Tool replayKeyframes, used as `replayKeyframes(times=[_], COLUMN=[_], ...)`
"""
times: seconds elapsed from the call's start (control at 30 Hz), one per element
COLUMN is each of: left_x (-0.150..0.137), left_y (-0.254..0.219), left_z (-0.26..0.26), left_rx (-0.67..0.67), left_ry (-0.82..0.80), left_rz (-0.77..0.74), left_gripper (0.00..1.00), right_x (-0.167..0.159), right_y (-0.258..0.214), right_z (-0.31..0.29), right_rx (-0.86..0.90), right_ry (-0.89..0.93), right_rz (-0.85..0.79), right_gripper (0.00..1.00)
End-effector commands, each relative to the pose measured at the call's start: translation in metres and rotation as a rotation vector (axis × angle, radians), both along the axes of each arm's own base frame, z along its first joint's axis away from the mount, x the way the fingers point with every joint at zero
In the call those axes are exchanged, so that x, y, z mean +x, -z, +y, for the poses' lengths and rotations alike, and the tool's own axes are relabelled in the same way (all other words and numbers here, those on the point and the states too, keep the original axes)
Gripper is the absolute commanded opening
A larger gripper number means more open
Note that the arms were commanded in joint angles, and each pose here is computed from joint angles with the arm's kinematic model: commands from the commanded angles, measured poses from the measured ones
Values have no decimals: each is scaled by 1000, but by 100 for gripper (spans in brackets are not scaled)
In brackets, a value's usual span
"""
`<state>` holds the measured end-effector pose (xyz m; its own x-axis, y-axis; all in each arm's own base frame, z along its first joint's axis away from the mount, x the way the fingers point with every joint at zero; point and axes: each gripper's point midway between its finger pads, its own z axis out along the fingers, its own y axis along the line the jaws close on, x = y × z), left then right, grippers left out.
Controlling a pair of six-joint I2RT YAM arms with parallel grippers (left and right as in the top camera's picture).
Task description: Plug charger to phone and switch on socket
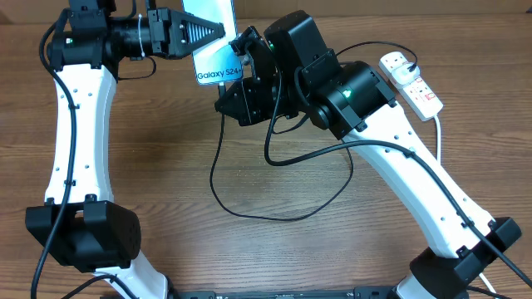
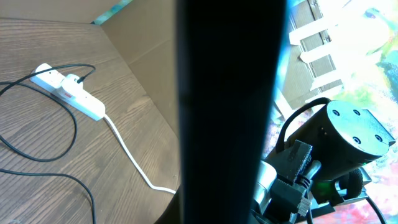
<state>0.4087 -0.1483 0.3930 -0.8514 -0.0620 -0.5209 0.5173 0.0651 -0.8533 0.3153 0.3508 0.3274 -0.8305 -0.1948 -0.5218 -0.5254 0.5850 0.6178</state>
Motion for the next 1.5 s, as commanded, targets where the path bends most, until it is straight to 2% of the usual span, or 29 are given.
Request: replayKeyframes(times=[0.0,1.13,1.17,1.23,1.27,1.47], left_x=[-11,-19,-18,-18,-17,7], left_y=[-10,-4,-4,-4,-3,20], left_z=[-9,-15,-14,-14,-13,-3], left_rx=[-29,-28,-28,-27,-23,111], left_ry=[59,72,72,71,64,-80], left_rz=[-23,-68,-68,-69,-69,-41], left_gripper=[4,4,4,4,4,4], right_x=[13,28,29,28,27,20], right_y=[-5,-17,-17,-16,-15,-5], right_z=[-7,-28,-29,-29,-30,-35], right_rx=[3,19,18,14,11,-23], right_ry=[40,68,69,68,69,71], right_rz=[-28,-69,-68,-63,-58,-13], right_gripper=[4,4,9,39,48,65])
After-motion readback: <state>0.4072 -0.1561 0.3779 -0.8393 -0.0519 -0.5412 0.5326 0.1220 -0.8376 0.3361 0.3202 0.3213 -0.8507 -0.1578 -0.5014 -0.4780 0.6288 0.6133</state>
